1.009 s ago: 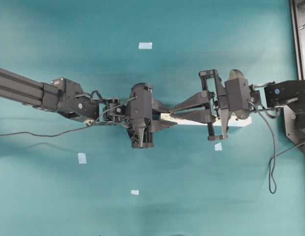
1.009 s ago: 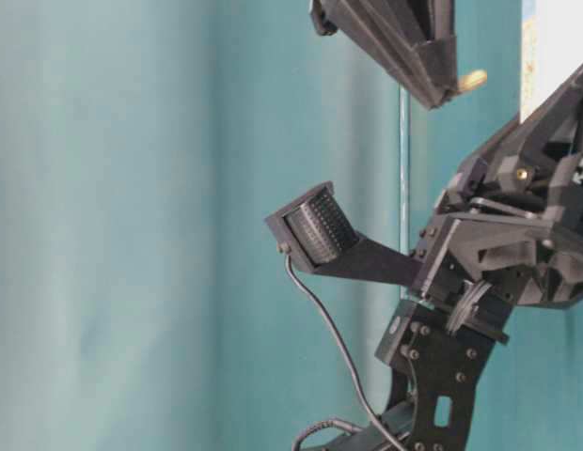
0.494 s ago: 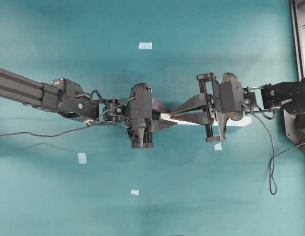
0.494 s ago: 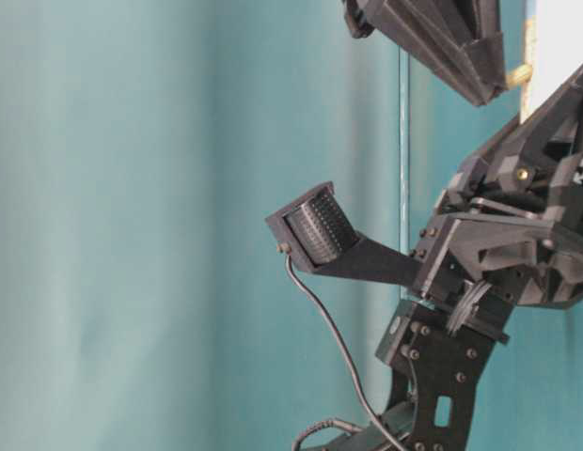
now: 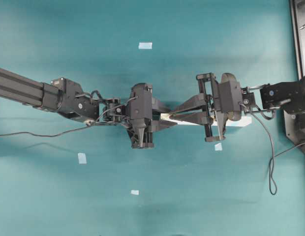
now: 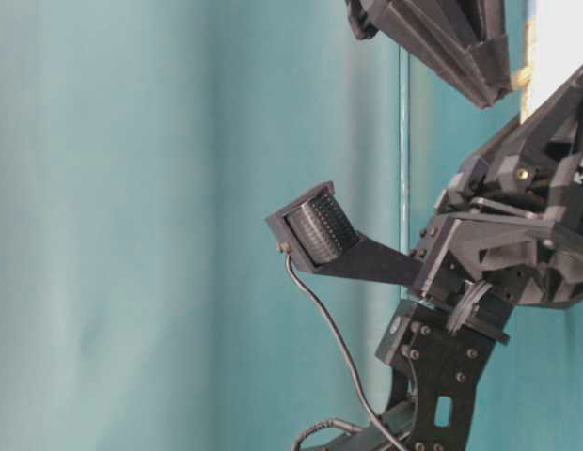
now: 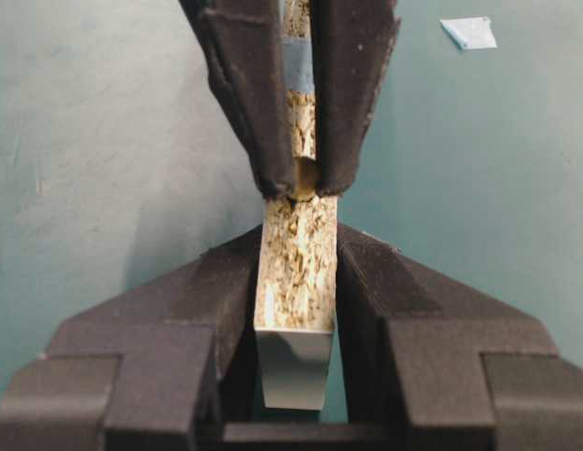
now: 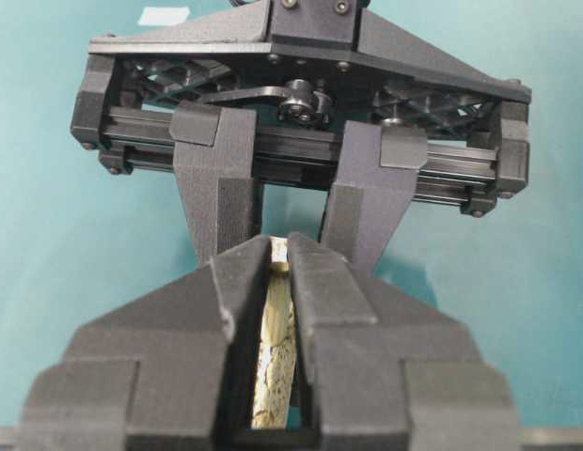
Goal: Move the wooden board into place and insert the rod into its hole.
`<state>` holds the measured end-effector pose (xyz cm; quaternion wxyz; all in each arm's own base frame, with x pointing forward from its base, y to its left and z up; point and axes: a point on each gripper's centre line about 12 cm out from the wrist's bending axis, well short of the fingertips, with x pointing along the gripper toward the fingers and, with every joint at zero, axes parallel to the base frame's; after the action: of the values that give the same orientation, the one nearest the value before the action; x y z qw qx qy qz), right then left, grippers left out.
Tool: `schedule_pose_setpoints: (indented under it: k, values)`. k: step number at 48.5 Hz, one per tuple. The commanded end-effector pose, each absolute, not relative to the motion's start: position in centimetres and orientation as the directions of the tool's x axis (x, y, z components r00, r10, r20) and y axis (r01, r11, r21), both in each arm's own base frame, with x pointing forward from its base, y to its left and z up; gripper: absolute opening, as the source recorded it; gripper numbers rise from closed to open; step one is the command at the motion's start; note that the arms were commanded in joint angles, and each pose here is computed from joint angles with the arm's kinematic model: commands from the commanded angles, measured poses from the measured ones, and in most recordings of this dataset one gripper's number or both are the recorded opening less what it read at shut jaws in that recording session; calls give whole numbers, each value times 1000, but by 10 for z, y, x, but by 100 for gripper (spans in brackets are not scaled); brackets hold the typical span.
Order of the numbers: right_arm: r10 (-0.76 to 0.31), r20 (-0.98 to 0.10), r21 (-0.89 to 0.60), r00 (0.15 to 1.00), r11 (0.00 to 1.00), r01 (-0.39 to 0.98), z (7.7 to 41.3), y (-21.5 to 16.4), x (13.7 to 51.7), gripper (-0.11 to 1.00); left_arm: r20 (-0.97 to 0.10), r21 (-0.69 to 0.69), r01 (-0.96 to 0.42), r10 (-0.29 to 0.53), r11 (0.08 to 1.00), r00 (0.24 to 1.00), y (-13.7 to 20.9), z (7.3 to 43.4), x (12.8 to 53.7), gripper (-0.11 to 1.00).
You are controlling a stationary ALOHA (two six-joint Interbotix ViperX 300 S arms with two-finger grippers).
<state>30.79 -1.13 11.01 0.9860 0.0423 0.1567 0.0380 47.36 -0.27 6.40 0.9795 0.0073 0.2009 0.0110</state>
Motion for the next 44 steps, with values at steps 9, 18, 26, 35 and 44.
schedule_pose_setpoints:
  k: [9, 18, 26, 35, 44]
  values:
    - [89, -306, 105, 948, 993, -59, 111, -10, 302, 10, -383, 20, 8, 0, 1000, 924, -15, 71, 475, 21]
    - [87, -355, 98, 931, 994, -56, 110, -8, 301, 10, -381, 17, 7, -1, 1000, 925, -15, 72, 476, 21]
    - [84, -440, 84, 894, 995, -51, 104, -6, 304, 10, -378, 16, 9, -2, 1000, 926, -15, 73, 477, 21]
    - [73, -489, 85, 869, 996, -36, 99, -8, 302, 10, -381, 15, 7, -1, 1000, 925, -15, 72, 476, 21]
    - [71, -477, 129, 876, 992, -10, 104, -8, 302, 10, -385, 15, 7, 0, 1000, 923, -15, 71, 475, 21]
